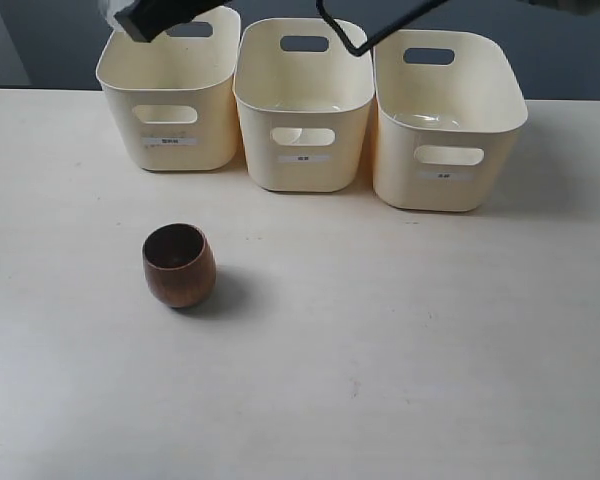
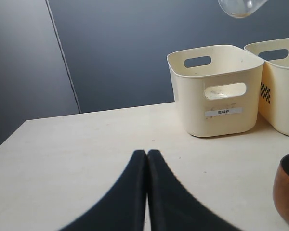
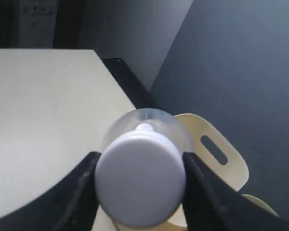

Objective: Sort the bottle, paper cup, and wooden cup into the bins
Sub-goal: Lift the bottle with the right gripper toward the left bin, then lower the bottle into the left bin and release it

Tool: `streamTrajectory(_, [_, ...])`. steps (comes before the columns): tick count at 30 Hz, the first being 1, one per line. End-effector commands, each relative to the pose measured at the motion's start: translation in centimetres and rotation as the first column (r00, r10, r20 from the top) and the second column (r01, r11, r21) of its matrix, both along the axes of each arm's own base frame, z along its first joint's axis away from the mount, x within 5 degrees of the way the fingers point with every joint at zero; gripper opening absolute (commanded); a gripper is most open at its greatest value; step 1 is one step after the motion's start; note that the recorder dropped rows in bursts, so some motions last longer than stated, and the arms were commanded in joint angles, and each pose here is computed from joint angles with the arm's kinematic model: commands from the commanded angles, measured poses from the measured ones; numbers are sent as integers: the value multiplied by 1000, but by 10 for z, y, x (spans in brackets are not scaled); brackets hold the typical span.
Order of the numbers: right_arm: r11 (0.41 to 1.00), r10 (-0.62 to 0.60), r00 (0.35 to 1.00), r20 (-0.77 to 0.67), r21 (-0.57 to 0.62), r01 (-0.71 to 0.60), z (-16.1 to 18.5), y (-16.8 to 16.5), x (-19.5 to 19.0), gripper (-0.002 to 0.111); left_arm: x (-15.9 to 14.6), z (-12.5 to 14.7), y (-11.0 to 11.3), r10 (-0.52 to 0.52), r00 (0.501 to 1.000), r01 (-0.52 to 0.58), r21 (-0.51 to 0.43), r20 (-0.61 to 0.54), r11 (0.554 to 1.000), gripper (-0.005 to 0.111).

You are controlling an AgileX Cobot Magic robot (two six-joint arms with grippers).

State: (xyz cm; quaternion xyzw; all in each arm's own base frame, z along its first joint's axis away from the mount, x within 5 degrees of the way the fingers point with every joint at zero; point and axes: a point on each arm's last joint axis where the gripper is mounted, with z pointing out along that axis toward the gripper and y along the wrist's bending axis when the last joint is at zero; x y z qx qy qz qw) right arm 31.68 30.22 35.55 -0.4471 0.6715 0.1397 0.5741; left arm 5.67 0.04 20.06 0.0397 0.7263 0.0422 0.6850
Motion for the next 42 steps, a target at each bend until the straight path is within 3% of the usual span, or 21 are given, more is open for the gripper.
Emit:
streamTrajectory(1, [999, -42, 999, 15, 35, 42, -19, 9, 14, -1, 0, 0, 0, 1, 1000, -1, -2, 10, 1000, 0])
streamTrajectory(7, [996, -85, 996, 27, 44, 83, -48, 22, 38, -1, 0, 0, 0, 1, 1000, -1, -2, 10, 1000, 0])
streamTrajectory(15, [994, -104, 990, -98, 36, 108, -69, 27, 75, -1, 0, 0, 0, 1, 1000, -1, -2, 10, 1000, 0])
streamTrajectory(22, [988, -136, 980, -146, 50, 145, -78, 21, 84, -1, 0, 0, 0, 1, 1000, -1, -2, 10, 1000, 0])
streamTrajectory(36, [988, -151, 973, -177, -33, 148, -88, 13, 89, -1, 0, 0, 0, 1, 1000, -1, -2, 10, 1000, 0])
streamTrajectory(42, [985, -164, 967, -193, -78, 152, -113, 15, 95, -1, 0, 0, 0, 1, 1000, -1, -2, 10, 1000, 0])
